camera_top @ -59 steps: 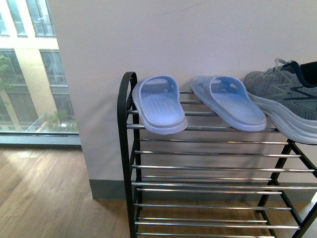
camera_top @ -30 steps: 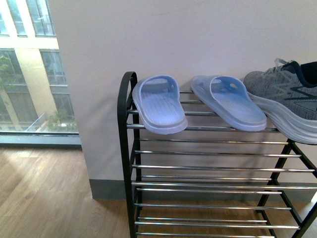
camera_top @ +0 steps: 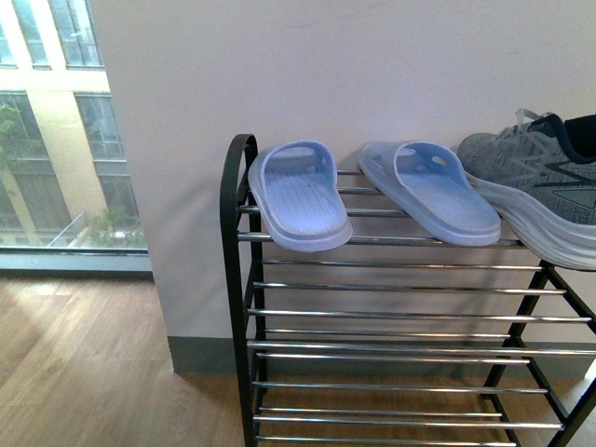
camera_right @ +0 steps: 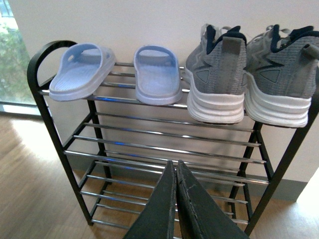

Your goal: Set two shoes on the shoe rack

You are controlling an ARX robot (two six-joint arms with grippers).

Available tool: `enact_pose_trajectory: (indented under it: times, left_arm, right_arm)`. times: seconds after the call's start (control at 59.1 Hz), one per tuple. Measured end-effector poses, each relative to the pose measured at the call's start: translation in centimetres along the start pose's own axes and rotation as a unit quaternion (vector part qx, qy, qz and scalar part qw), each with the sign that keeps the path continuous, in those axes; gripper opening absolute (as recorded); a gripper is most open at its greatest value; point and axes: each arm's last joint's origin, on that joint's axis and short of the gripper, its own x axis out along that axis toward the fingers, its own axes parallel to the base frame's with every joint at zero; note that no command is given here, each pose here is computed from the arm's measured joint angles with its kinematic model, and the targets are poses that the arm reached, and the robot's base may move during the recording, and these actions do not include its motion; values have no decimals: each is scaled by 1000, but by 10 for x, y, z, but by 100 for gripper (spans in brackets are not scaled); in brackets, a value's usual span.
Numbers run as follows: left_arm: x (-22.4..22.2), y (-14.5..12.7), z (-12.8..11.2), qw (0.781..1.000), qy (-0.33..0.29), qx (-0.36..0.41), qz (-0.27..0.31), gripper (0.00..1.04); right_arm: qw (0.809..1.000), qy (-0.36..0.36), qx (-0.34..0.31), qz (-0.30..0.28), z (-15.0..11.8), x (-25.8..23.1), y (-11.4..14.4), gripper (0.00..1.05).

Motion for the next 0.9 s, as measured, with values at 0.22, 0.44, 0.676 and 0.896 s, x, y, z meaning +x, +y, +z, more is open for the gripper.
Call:
enact_pose_trajectory:
  times: [0.22,0.44,0.676,0.896]
  left_arm:
    - [0,0,0,1000,0,0,0,1]
    - [0,0,0,1000,0,0,0,33]
    - [0,0,0,1000,0,0,1,76]
    - [0,0,0,1000,0,1,1,95]
  right_arm:
    - [1000,-3,0,0,0,-1,0,2]
    - [1000,-3,0,0,0,-1,0,28]
    - [1000,-3,0,1,0,-1,0,70]
    - [1000,-4,0,1,0,-1,0,95]
